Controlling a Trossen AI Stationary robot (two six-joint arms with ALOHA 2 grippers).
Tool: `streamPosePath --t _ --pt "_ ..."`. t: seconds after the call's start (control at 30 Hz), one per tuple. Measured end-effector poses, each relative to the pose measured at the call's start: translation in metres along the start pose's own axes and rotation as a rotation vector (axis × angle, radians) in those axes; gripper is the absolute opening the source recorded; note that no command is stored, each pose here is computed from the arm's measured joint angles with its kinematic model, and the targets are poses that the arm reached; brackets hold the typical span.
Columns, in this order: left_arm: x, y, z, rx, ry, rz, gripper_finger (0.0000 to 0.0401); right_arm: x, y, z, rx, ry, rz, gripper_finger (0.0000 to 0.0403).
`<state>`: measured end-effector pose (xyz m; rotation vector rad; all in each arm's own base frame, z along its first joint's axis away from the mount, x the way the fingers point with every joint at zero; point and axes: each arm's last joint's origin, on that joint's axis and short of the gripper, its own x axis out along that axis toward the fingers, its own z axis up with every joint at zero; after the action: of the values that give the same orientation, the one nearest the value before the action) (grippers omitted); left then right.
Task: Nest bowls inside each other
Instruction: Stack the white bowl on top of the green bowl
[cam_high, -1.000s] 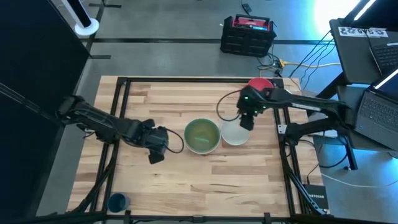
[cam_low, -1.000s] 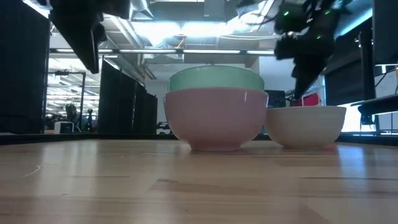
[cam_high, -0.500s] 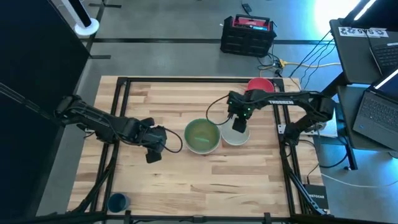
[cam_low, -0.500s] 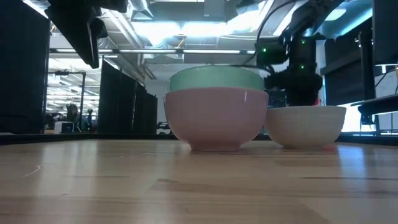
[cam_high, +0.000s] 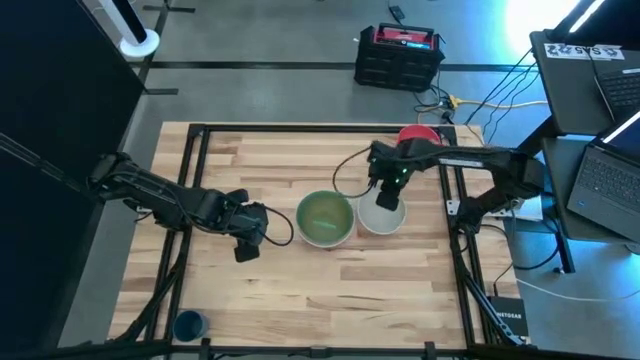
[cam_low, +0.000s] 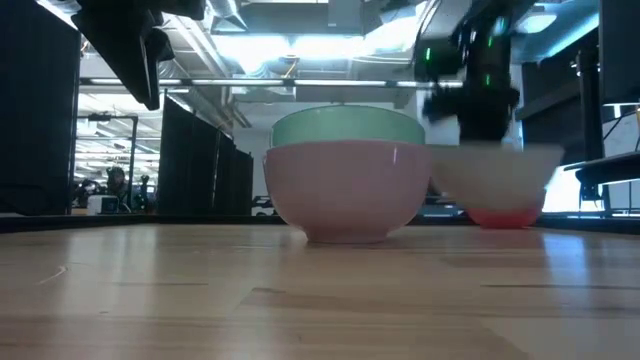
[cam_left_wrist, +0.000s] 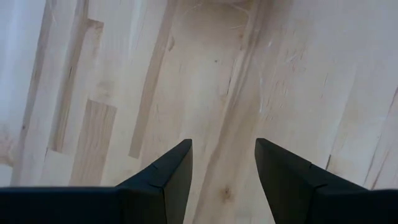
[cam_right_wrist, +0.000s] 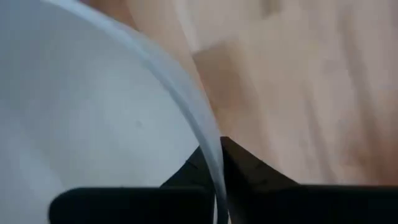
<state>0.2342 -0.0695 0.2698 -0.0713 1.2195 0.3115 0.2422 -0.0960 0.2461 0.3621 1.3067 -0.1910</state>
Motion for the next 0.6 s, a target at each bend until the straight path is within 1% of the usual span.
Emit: streamPosePath --t 0.13,0.2,0.27,0.33,0.43,0.5,0.6 --pt "0.000 0.000 0.000 -0.001 -0.001 0.000 0.0158 -0.036 0.008 0.002 -0.008 -0.070 0.012 0.0000" --pt "0.000 0.000 0.000 -0.001 -0.002 -0.001 0.0158 -0.056 0.017 0.017 -0.037 -0.146 0.027 0.0000" --pt "0.000 0.000 0.001 -0.003 -0.005 -0.002 0.0158 -0.068 0.027 0.035 -0.065 -0.203 0.040 0.0000" --pt "0.000 0.000 0.001 -0.001 -0.004 -0.002 0.0158 -0.070 0.036 0.054 -0.088 -0.223 0.058 0.0000" --pt "0.000 0.000 0.001 -0.002 -0.004 -0.002 0.0158 -0.065 0.048 0.080 -0.118 -0.223 0.090 0.0000" --pt "0.000 0.000 0.001 -0.004 -0.004 -0.002 0.0158 -0.057 0.055 0.096 -0.135 -0.211 0.132 0.0000" --pt "0.000 0.000 0.001 -0.012 -0.005 -0.002 0.0158 -0.037 0.065 0.114 -0.158 -0.161 0.181 0.0000"
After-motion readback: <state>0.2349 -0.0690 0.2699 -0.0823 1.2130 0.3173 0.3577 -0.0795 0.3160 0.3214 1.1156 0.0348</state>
